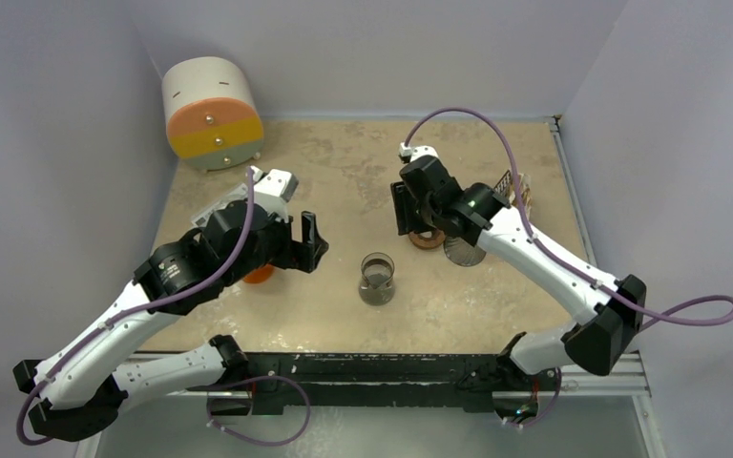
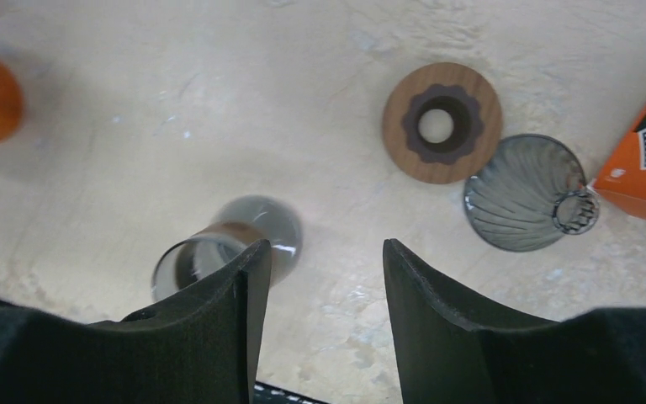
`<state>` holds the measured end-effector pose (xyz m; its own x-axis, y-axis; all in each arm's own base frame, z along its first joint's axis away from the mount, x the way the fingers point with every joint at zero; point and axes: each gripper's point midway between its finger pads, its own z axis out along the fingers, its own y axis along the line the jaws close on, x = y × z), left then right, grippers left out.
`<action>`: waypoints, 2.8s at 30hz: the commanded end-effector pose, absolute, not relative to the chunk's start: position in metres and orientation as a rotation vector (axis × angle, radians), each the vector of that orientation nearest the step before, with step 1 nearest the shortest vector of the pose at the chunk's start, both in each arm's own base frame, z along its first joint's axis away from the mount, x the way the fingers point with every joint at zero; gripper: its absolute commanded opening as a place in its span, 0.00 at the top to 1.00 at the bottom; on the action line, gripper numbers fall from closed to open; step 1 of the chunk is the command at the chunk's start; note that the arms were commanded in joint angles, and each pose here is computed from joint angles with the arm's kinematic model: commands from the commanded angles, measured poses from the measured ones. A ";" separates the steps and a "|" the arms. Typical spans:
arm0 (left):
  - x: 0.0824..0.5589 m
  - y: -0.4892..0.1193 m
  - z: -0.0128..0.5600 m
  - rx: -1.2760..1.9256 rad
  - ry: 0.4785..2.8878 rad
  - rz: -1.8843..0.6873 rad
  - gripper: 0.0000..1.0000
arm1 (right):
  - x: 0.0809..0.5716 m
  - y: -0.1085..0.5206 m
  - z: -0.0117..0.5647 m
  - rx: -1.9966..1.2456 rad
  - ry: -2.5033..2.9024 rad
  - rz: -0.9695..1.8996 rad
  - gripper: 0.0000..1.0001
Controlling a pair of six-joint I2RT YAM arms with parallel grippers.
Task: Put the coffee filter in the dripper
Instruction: Move the coffee server to the center of the board, then pick up the dripper holder from the center of the board.
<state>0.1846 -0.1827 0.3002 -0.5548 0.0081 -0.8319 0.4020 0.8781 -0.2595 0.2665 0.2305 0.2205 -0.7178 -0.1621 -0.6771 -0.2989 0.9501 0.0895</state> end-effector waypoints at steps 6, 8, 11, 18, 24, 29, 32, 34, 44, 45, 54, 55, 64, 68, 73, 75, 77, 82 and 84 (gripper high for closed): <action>0.186 -0.173 0.309 0.275 2.076 -0.507 0.19 | 0.304 0.195 0.174 -0.321 2.505 0.084 0.45; 0.185 -0.173 0.307 0.276 2.082 -0.505 0.19 | 0.311 0.190 0.161 -0.305 2.532 0.076 0.45; 0.184 -0.171 0.307 0.277 2.087 -0.502 0.19 | 0.321 0.181 0.140 -0.261 2.585 0.081 0.45; 0.182 -0.167 0.310 0.270 2.086 -0.494 0.19 | 0.341 0.167 0.105 -0.175 2.668 0.079 0.44; 0.182 -0.165 0.308 0.268 2.092 -0.486 0.19 | 0.358 0.154 0.087 -0.120 2.711 0.070 0.43; 0.182 -0.162 0.309 0.264 2.089 -0.474 0.19 | 0.366 0.143 0.074 -0.067 2.729 0.032 0.42; 0.182 -0.161 0.309 0.263 2.090 -0.465 0.19 | 0.370 0.139 0.070 -0.045 2.734 0.026 0.41; 0.182 -0.160 0.308 0.262 2.092 -0.458 0.19 | 0.374 0.137 0.068 -0.034 2.735 0.026 0.40; 0.182 -0.157 0.307 0.257 2.094 -0.449 0.19 | 0.377 0.132 0.056 -0.020 2.758 0.003 0.40; 0.182 -0.157 0.307 0.256 2.092 -0.449 0.19 | 0.377 0.132 0.055 -0.019 2.761 0.001 0.40; 0.181 -0.155 0.308 0.253 2.092 -0.448 0.19 | 0.375 0.128 0.046 -0.014 2.783 -0.021 0.42; 0.181 -0.155 0.308 0.253 2.092 -0.450 0.19 | 0.374 0.127 0.044 -0.013 2.787 -0.023 0.42; 0.180 -0.154 0.308 0.250 2.093 -0.448 0.19 | 0.373 0.126 0.042 0.001 2.792 -0.014 0.47; 0.180 -0.154 0.308 0.251 2.092 -0.449 0.19 | 0.372 0.126 0.041 0.002 2.794 -0.012 0.51; 0.180 -0.154 0.308 0.251 2.091 -0.449 0.19 | 0.372 0.126 0.040 0.004 2.798 -0.010 0.54; 0.180 -0.153 0.308 0.249 2.091 -0.448 0.19 | 0.372 0.126 0.040 0.008 2.798 -0.010 0.56; 0.179 -0.153 0.308 0.249 2.091 -0.447 0.19 | 0.371 0.126 0.039 0.007 2.800 -0.007 0.59; 0.179 -0.151 0.308 0.248 2.091 -0.445 0.19 | 0.371 0.129 0.043 0.004 2.797 0.021 0.76; 0.179 -0.151 0.308 0.248 2.090 -0.446 0.19 | 0.370 0.130 0.045 0.000 2.795 0.033 0.86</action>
<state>0.1777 -0.1560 0.2945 -0.5567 0.0237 -0.8304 0.3516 0.9124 -0.2097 0.3656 0.1281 0.0342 -0.9507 -0.0039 -0.3101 -0.0032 1.0000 -0.0026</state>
